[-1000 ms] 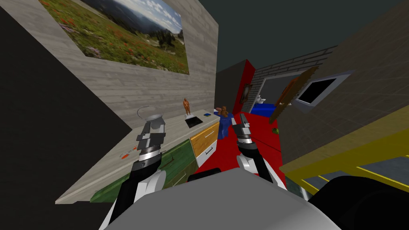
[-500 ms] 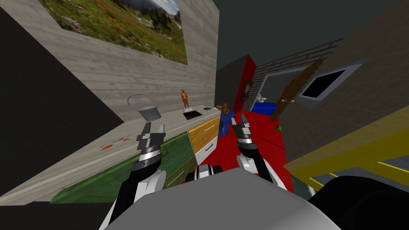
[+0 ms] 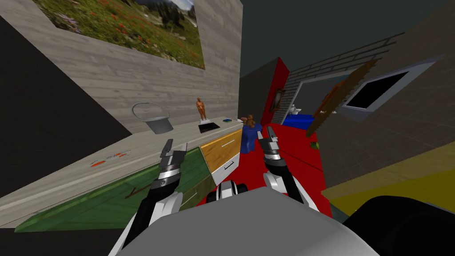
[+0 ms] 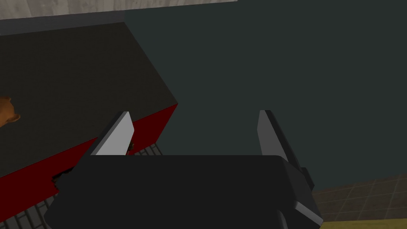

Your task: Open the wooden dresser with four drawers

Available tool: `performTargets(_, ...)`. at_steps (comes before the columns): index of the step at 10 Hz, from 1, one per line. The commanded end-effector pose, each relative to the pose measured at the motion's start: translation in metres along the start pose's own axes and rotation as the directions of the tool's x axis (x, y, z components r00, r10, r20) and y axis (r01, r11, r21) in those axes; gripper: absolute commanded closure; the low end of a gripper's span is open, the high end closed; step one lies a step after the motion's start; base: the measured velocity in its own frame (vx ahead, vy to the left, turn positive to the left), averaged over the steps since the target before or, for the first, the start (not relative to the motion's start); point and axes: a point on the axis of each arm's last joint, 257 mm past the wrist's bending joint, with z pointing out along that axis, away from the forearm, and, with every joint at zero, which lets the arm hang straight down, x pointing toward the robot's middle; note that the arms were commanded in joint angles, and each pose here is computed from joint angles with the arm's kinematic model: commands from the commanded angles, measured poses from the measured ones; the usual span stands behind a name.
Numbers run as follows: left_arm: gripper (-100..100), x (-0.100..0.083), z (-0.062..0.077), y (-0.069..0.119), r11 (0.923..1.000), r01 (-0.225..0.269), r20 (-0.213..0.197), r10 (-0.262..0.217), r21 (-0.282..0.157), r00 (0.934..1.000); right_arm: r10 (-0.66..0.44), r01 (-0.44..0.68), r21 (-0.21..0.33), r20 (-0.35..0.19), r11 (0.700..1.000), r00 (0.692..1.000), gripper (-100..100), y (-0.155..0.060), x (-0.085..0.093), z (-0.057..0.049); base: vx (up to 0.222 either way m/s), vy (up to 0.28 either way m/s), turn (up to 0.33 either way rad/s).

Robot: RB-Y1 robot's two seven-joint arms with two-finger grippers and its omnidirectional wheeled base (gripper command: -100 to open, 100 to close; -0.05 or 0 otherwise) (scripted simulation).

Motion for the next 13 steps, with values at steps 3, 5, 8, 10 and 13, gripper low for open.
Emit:
performTargets(3,-100,-0.014,-0.007,0.036,0.9968,-0.013,0.017,0.015,-0.079,0.9998,0.000,0.000,0.000,0.000,1.000,1.000,0,0.000,0.000,0.000,0.020,-0.136,0.050)
performTargets(5,-100,-0.023,-0.013,0.054,0.9932,-0.012,0.038,0.016,-0.116,0.9991,0.000,0.000,0.000,0.000,1.000,1.000,0,0.000,0.000,0.000,0.048,-0.164,0.073)
performTargets(8,-100,-0.036,-0.023,0.080,0.9847,-0.012,0.064,0.023,-0.174,0.9977,0.000,0.000,0.000,0.000,1.000,1.000,0,0.000,0.000,0.000,0.021,-0.183,0.086)
performTargets(10,-100,-0.044,-0.030,0.095,0.9775,-0.018,0.070,0.034,-0.210,0.9970,0.000,0.000,0.000,0.000,1.000,1.000,0,0.000,0.000,0.000,0.034,-0.144,0.068)
performTargets(13,-100,-0.052,-0.038,0.110,0.9685,-0.027,0.073,0.047,-0.247,0.9963,0.000,0.000,0.000,0.000,1.000,1.000,0,0.000,0.000,0.000,0.018,-0.134,0.042)
